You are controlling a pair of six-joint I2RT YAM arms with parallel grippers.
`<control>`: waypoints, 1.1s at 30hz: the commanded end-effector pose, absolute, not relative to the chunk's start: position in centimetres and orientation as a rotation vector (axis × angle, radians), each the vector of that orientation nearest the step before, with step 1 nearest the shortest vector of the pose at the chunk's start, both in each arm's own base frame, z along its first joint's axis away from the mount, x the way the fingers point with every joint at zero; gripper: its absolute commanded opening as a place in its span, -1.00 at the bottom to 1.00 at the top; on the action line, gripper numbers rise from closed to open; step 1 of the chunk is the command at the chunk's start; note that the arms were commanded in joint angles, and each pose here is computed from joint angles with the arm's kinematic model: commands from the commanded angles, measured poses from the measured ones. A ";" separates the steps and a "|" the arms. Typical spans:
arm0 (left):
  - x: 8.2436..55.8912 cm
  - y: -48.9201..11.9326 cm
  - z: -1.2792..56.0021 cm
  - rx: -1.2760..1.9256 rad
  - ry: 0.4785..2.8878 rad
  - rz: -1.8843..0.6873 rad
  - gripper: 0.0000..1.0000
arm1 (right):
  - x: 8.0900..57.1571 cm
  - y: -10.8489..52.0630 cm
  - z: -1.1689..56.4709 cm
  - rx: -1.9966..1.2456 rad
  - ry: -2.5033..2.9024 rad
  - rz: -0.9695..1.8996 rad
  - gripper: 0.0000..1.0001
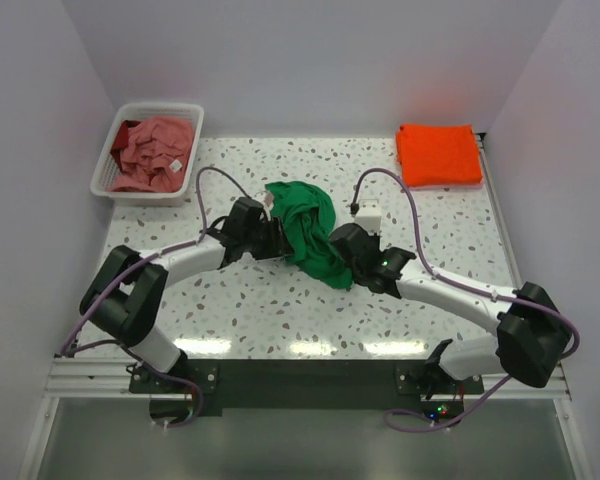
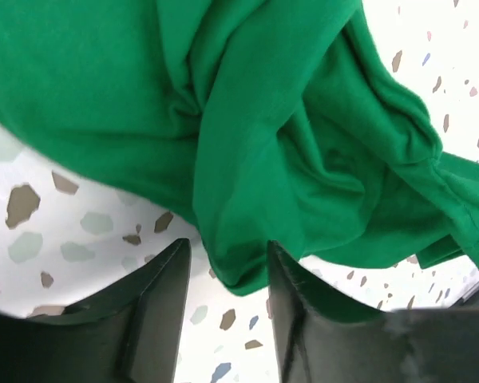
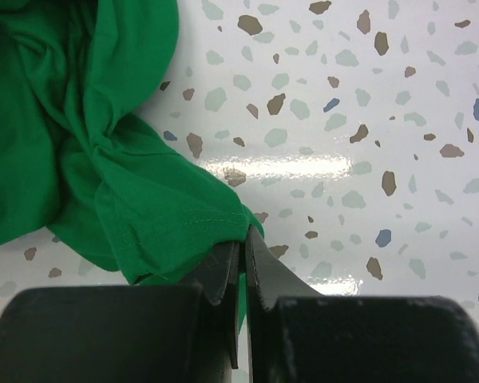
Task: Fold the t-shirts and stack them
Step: Flatten the tshirt out
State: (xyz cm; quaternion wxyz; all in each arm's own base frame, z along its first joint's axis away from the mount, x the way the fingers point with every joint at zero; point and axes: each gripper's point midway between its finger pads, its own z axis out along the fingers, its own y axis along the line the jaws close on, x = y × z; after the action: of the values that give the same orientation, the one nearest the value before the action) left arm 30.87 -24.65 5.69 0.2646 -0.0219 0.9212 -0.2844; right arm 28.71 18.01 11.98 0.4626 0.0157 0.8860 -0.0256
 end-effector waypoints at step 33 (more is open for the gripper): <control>31.9 -8.2 40.3 -0.482 1.665 -0.226 -1.00 | 27.4 3.6 41.3 0.368 1.550 -0.137 -1.00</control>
State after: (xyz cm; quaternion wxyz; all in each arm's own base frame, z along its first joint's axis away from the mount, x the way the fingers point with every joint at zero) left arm 33.30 -11.34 35.23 0.5906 -0.1776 0.7783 -0.1176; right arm 28.86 5.91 36.49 0.6610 0.1408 0.7347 -0.0590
